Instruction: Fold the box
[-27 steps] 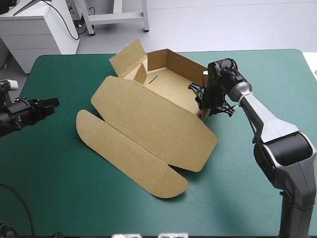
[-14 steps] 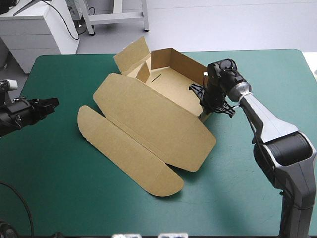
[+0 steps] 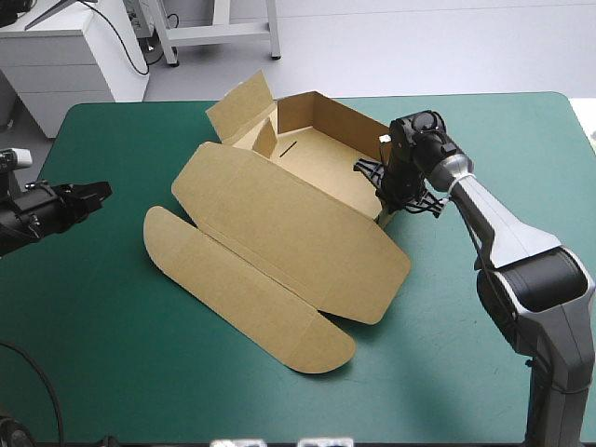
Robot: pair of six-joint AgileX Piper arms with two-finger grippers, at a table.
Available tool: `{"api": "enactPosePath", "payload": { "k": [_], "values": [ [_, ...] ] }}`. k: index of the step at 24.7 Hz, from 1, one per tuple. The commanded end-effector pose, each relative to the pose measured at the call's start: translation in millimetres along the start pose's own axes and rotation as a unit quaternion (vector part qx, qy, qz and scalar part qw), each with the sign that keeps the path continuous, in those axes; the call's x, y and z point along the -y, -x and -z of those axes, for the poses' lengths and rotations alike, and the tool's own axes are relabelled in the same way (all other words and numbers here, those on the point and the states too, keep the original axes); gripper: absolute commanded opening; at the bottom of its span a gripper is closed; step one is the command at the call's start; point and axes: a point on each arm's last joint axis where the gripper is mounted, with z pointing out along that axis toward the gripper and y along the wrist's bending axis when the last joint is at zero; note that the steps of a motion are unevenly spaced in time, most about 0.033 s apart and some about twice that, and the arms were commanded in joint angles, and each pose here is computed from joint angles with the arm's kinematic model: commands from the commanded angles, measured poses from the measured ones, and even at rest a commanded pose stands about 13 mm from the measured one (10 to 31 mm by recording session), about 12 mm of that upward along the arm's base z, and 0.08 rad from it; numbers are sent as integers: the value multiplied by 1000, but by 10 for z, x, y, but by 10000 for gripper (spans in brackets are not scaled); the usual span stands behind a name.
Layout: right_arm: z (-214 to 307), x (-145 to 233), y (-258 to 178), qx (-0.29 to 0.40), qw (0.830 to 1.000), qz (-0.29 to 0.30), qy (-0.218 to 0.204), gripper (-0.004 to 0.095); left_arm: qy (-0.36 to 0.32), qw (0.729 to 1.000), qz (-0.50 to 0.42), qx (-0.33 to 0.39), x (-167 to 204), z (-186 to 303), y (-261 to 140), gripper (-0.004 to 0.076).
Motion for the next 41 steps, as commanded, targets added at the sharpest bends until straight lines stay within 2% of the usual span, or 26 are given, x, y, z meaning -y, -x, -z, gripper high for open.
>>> {"api": "enactPosePath", "payload": {
  "k": [1, 6, 12, 15, 21, 27, 32, 41],
  "values": [
    [291, 38, 23, 28, 999, 26, 10, -20, -20, 999, 5, 43, 122, 71, 132, -8],
    [292, 91, 93, 45, 992, 117, -9, -20, -21, 999, 5, 43, 124, 71, 131, -8],
    [298, 244, 272, 42, 985, 170, -12, -20, -21, 999, 5, 43, 124, 71, 131, -9],
    [299, 275, 306, 44, 971, 235, -20, -20, -21, 999, 5, 43, 124, 71, 131, -8],
    [346, 312, 342, 64, 964, 255, -41, -20, -16, 999, 23, 42, 115, 70, 131, -8],
    [758, 353, 276, 96, 956, 276, -7, -20, -5, 997, 67, 41, -1, 3, 129, -8],
    [1075, 368, 154, 102, 950, 292, 48, -20, 0, 995, 94, 31, -159, -106, 101, -8],
    [1732, 556, -40, 160, 937, 294, 98, -20, 11, 989, 145, 18, -430, -293, 35, -8]
  ]
}}
